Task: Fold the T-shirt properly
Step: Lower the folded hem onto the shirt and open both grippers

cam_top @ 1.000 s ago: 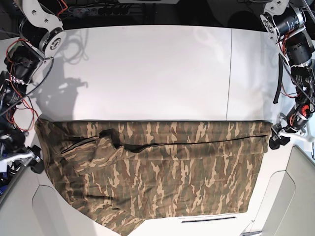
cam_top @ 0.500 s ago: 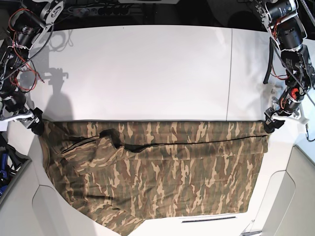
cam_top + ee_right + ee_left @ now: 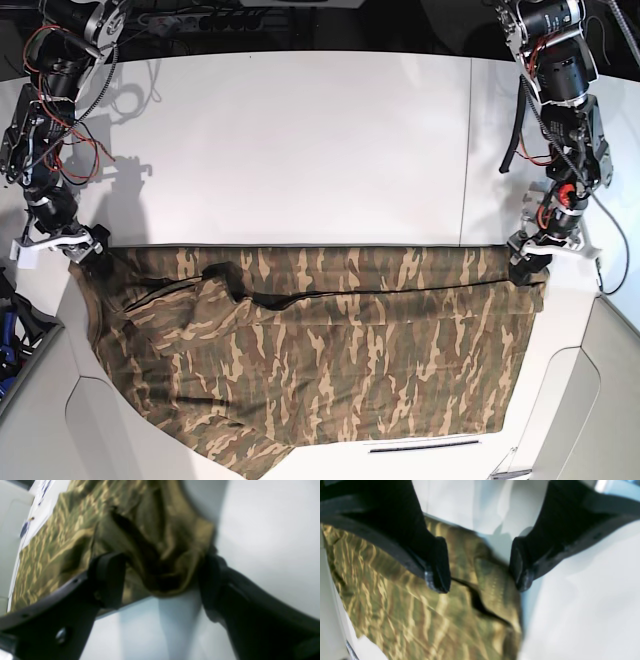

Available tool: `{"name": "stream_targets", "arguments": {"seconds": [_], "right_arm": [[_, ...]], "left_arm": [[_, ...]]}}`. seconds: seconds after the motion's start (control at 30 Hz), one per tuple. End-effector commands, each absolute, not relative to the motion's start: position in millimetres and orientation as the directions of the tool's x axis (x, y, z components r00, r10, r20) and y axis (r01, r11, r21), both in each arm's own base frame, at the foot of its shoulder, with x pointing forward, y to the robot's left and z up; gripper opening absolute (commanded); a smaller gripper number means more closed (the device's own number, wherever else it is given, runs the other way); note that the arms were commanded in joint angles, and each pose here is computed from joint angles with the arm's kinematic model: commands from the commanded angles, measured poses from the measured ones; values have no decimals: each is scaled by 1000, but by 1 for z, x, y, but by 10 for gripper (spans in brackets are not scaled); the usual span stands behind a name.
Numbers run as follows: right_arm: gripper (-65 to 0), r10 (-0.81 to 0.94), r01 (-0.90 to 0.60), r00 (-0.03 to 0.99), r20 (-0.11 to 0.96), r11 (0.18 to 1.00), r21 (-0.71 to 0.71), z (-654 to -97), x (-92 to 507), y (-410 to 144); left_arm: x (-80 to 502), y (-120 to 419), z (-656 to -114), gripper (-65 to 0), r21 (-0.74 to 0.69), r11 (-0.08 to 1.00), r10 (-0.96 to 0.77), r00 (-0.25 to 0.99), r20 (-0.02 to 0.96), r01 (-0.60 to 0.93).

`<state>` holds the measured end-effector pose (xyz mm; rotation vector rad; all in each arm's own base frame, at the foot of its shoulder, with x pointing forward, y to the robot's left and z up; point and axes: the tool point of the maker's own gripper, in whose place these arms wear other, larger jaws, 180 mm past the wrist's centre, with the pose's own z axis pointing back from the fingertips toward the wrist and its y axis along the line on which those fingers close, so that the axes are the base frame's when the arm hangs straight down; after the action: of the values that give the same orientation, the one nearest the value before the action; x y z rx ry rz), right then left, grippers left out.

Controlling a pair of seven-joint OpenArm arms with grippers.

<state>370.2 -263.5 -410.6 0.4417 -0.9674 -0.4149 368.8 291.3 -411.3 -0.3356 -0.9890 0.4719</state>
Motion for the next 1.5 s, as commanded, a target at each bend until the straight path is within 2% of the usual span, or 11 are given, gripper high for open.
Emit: {"name": "stream_targets", "arguments": {"seconds": [0.0, 0.07, 0.17, 0.23, 0.33, 0.4, 0.43, 0.5, 0.8, 0.93, 1.47], "right_arm": [[-209, -505, 112, 493, 708, 844, 524, -399, 381, -264], [-209, -495, 95, 496, 714, 848, 522, -395, 387, -259], [-247, -483, 76, 493, 724, 852, 517, -389, 395, -256], [-338, -478, 70, 487, 731, 856, 513, -384, 399, -256], [-515, -472, 69, 486, 735, 859, 507, -383, 401, -257], [-627, -471, 67, 488, 735, 860, 506, -383, 400, -256], [-650, -464, 55, 489, 738, 861, 505, -383, 400, -255], [-650, -452, 33, 493, 743, 863, 504, -381, 399, -253], [-650, -452, 42, 536, 713, 858, 512, -371, 379, -264], [-650, -445, 6, 528, 723, 854, 520, -357, 364, -261], [-650, -291, -22, 642, 709, 917, 397, -368, 257, -252]], "left_arm": [[371, 289, -412, -247, -445, 869, 490, 496, 717, -216], [372, 288, -412, -256, -425, 881, 468, 504, 726, -206], [375, 288, -410, -394, -426, 882, 468, 500, 729, -203], [378, 288, -407, -501, -428, 882, 468, 494, 733, -199], [383, 289, -402, -631, -427, 883, 464, 486, 740, -194], [385, 286, -397, -650, -425, 891, 445, 492, 749, -159], [386, 282, -392, -650, -421, 900, 417, 500, 759, -113], [387, 275, -381, -650, -403, 915, 362, 513, 779, -34], [372, 287, -340, -650, -257, 966, 209, 479, 852, 36], [352, 285, -339, -650, -218, 974, 163, 492, 855, 56], [273, 289, -318, -650, -124, 990, 71, 523, 850, 67]]}}
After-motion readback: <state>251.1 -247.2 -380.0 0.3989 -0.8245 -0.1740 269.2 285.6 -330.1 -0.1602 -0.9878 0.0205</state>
